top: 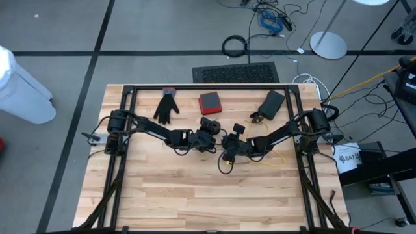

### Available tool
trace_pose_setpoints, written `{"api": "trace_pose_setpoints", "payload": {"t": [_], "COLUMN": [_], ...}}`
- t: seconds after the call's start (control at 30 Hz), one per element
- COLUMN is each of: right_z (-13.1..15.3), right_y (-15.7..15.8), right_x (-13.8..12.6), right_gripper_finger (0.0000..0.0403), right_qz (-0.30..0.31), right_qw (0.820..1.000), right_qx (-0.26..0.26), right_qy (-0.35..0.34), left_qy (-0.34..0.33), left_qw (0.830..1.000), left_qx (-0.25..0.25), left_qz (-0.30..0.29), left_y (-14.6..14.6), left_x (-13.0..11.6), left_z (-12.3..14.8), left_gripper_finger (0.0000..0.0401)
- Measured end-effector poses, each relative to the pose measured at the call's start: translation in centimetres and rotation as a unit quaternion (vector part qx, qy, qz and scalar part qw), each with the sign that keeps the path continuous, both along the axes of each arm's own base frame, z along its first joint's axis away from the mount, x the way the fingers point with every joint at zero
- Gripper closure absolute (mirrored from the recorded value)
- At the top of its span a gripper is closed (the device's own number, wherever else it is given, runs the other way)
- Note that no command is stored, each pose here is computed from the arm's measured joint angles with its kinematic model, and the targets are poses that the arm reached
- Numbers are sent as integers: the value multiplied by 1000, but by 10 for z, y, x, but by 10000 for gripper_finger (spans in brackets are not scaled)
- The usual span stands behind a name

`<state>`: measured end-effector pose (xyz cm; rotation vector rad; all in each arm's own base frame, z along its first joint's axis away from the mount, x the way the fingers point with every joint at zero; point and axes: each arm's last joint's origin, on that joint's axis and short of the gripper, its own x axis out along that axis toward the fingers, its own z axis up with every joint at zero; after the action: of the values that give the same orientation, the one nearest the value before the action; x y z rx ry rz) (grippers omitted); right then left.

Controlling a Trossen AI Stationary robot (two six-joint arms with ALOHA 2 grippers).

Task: Coil cords
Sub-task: Coil the red wire onto the spool, then return to Home Position

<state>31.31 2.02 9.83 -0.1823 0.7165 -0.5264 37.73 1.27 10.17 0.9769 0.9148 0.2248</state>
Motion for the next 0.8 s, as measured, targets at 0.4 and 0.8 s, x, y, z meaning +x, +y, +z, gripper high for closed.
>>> {"api": "trace_pose_setpoints", "payload": {"t": [0.4, 0.8], "right_z": [-1, -1], "right_y": [3, 7], "right_x": [-2, -2], "right_gripper_finger": [339, 339], "right_qz": [-8, -9], "right_qw": [1000, 1000], "right_qx": [-6, -15], "right_qy": [2, 3], "left_qy": [8, -13], "left_qw": [999, 1000], "left_qx": [-34, -14], "left_qz": [-9, 16], "left_y": [-10, -30], "left_x": [-3, -7], "left_z": [-4, 5], "left_gripper_finger": [263, 214]}}
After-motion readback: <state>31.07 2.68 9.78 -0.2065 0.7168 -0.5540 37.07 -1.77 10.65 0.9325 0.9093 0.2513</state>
